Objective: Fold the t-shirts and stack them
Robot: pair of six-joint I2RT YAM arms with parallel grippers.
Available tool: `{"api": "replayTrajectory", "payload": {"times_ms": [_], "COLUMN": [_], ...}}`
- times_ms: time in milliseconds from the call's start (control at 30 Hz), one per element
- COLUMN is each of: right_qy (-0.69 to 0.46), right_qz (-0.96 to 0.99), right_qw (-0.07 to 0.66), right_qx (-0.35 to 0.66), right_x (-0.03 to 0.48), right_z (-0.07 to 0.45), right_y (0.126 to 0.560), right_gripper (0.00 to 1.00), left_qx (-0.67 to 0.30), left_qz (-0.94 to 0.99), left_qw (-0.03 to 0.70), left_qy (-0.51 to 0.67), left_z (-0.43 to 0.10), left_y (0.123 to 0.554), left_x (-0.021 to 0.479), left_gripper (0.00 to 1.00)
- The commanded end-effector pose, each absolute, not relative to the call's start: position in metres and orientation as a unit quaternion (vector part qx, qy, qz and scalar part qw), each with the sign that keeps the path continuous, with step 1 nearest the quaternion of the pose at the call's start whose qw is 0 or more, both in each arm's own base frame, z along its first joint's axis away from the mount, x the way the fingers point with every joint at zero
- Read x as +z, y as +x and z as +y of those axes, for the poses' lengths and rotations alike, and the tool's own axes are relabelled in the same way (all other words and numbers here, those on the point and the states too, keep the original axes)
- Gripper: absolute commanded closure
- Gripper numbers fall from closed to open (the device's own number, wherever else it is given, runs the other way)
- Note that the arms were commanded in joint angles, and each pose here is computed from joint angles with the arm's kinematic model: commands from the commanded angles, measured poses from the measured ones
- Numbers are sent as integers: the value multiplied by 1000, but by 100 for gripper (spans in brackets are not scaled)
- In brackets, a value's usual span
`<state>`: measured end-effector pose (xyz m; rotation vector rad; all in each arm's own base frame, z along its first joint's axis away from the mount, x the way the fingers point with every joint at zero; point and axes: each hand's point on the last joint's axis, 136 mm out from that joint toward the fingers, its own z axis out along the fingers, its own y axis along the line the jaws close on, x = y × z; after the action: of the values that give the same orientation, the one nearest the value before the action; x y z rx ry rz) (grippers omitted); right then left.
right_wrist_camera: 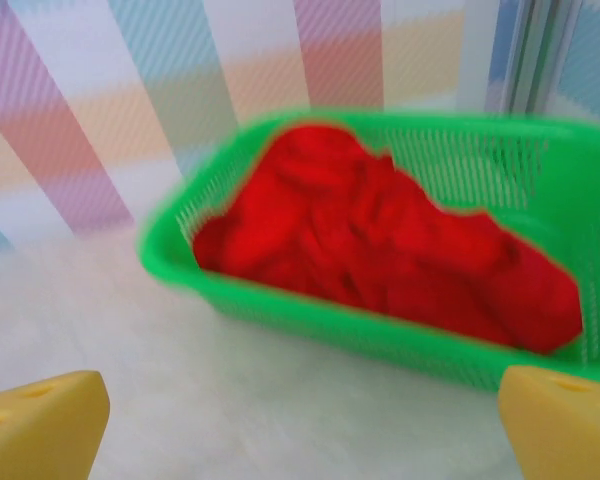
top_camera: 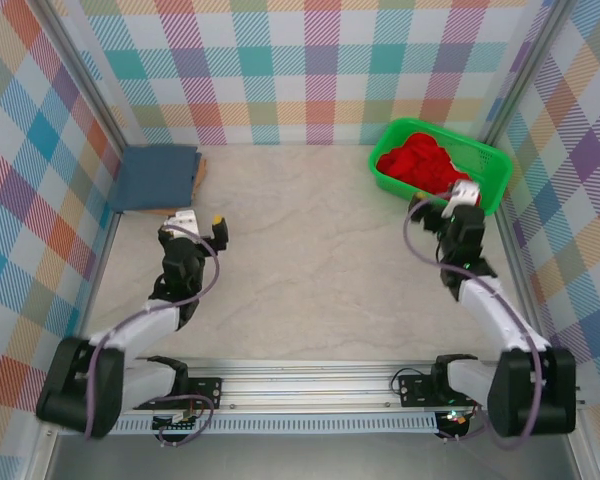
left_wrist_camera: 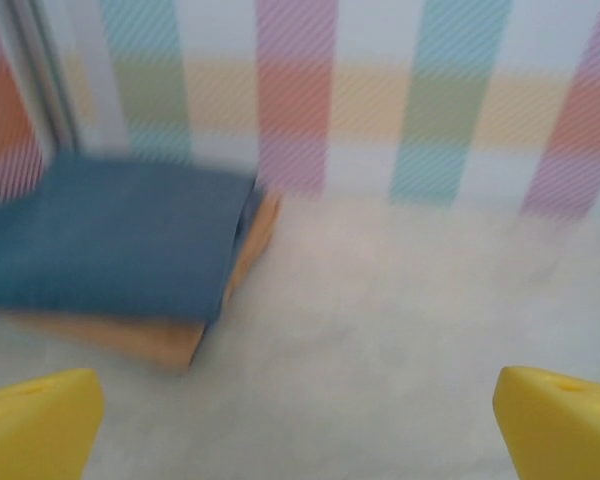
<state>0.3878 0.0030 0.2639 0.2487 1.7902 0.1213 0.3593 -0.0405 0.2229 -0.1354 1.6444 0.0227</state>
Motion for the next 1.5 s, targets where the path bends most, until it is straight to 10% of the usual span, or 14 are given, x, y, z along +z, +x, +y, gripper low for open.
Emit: {"api": "replayTrajectory", "payload": {"times_ms": [0,100,467,900,1467], "right_qy": [264,285,342,494,611], "right_qz": [805,802,871,812,720], "right_qw": [524,502,306,180,196], "right_qx": [90,153,175,253,265], "right_x": [280,298,209,116,145], "right_z": [-17,-24,-55,-71,-72], "right_y": [367,396,526,540,500], "right_gripper": [0,0,37,46,50], "left_qx": [-11,-23,-295,-328,-334], "left_qz": [729,757,820,836,841], "left_qw": [661,563,467,429,418], "left_qy": [-178,-331,-149,-96,-79], "left_z": [-23,9,-145,-200,-215], "left_y": [349,342,399,365,363], "left_x": [290,295,333,325,322], "left_gripper": [0,0,10,18,19]}}
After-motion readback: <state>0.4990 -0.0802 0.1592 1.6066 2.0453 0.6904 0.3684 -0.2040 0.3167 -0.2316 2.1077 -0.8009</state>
